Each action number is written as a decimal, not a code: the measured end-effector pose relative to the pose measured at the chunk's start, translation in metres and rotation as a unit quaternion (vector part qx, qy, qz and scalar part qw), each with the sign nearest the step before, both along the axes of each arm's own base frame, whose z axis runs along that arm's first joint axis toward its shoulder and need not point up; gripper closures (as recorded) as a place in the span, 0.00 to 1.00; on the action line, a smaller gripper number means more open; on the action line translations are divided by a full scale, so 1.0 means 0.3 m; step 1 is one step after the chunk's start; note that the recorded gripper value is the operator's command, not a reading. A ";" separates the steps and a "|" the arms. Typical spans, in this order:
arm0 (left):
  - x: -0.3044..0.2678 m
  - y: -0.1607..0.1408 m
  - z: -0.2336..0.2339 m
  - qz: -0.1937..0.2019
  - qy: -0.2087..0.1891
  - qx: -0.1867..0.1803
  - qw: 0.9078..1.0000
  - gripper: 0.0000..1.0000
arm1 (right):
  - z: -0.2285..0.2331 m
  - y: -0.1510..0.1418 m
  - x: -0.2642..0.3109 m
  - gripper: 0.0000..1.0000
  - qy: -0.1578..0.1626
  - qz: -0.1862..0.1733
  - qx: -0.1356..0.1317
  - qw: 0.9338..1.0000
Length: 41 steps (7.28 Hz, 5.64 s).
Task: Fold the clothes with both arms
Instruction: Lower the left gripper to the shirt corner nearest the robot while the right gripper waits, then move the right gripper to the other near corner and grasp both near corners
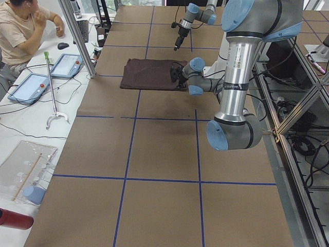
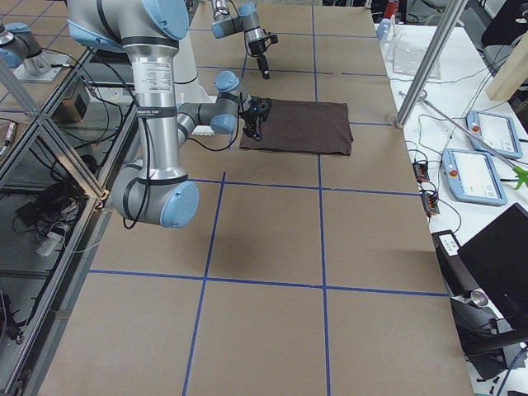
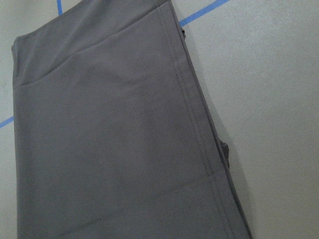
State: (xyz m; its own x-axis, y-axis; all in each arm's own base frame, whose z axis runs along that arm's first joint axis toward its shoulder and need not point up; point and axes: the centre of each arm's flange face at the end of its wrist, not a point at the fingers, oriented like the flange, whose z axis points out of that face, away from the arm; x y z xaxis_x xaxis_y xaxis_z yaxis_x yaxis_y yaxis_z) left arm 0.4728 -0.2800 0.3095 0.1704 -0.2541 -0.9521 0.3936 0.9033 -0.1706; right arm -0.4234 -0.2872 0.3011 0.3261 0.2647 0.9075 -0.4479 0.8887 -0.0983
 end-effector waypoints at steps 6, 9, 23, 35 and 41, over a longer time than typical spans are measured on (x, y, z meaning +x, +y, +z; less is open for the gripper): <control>0.190 0.101 0.034 0.018 -0.007 -0.024 1.000 0.33 | -0.006 0.002 0.003 0.00 -0.005 0.004 0.001 1.000; 0.205 0.113 0.045 0.022 -0.012 -0.023 0.999 0.34 | -0.005 0.001 0.003 0.00 -0.004 0.005 0.002 1.000; 0.284 0.103 -0.012 0.024 -0.004 -0.019 1.000 1.00 | 0.000 0.001 0.002 0.00 -0.003 0.006 0.002 1.000; 0.244 0.094 -0.055 0.021 0.007 -0.011 1.000 1.00 | -0.080 0.206 -0.386 0.24 0.063 0.110 -0.155 0.980; 0.228 0.095 -0.067 0.020 0.012 -0.010 1.000 1.00 | 0.002 0.208 -0.461 0.21 0.101 0.107 -0.158 0.977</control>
